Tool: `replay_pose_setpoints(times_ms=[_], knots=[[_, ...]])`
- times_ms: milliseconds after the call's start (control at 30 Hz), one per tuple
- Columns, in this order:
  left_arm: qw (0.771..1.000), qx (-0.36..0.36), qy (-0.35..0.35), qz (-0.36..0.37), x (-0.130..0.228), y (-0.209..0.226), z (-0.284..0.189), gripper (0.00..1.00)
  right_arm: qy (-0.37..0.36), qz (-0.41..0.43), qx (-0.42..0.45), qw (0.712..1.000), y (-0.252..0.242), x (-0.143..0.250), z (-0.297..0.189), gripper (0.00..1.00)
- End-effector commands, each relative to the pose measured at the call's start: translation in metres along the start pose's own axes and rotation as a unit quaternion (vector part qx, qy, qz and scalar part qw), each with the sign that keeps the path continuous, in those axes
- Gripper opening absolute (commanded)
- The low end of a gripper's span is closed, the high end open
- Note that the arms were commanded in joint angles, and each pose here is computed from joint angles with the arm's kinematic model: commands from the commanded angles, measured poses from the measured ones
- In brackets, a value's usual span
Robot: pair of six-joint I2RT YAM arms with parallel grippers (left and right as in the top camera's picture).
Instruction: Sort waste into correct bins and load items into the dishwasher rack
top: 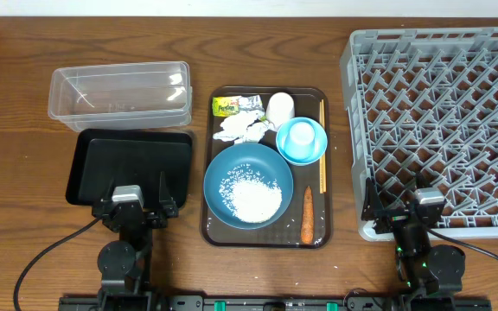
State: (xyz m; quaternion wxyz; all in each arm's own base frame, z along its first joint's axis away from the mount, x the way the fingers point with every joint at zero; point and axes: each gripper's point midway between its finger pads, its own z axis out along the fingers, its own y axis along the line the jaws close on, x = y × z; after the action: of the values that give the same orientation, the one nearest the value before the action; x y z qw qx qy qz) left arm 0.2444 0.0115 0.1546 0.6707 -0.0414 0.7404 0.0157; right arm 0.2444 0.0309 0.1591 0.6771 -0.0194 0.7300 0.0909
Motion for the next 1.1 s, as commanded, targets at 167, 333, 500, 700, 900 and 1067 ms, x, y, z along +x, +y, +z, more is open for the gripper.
replay_pose_setpoints(times_ms=[167,333,500,700,900,1067], knots=[[1.0,-0.007,0.027,0.008,0.018,0.003,0.001,0.99,-0.001,0.006,0.011,1.0,-0.005,0.0,0.0,0.99],[0.989,0.117,0.029,-0.086,0.013,-0.04,-0.004,0.99,-0.002,0.006,0.011,1.0,-0.005,0.0,0.0,0.99],[0.914,0.309,0.103,-0.243,0.012,-0.105,-0.035,0.99,-0.001,0.006,0.011,1.0,-0.005,0.0,0.0,0.99],[0.871,0.42,0.07,-0.244,-0.026,-0.132,-0.064,0.99,-0.002,0.006,0.011,1.0,-0.005,0.0,0.0,0.99],[0.876,0.409,0.072,-0.245,-0.063,-0.13,-0.069,0.99,-0.002,0.006,0.011,1.0,-0.005,0.0,0.0,0.99],[0.888,0.37,0.177,-0.207,-0.061,-0.129,-0.059,0.99,-0.001,0.006,0.011,1.0,-0.005,0.0,0.0,0.99]])
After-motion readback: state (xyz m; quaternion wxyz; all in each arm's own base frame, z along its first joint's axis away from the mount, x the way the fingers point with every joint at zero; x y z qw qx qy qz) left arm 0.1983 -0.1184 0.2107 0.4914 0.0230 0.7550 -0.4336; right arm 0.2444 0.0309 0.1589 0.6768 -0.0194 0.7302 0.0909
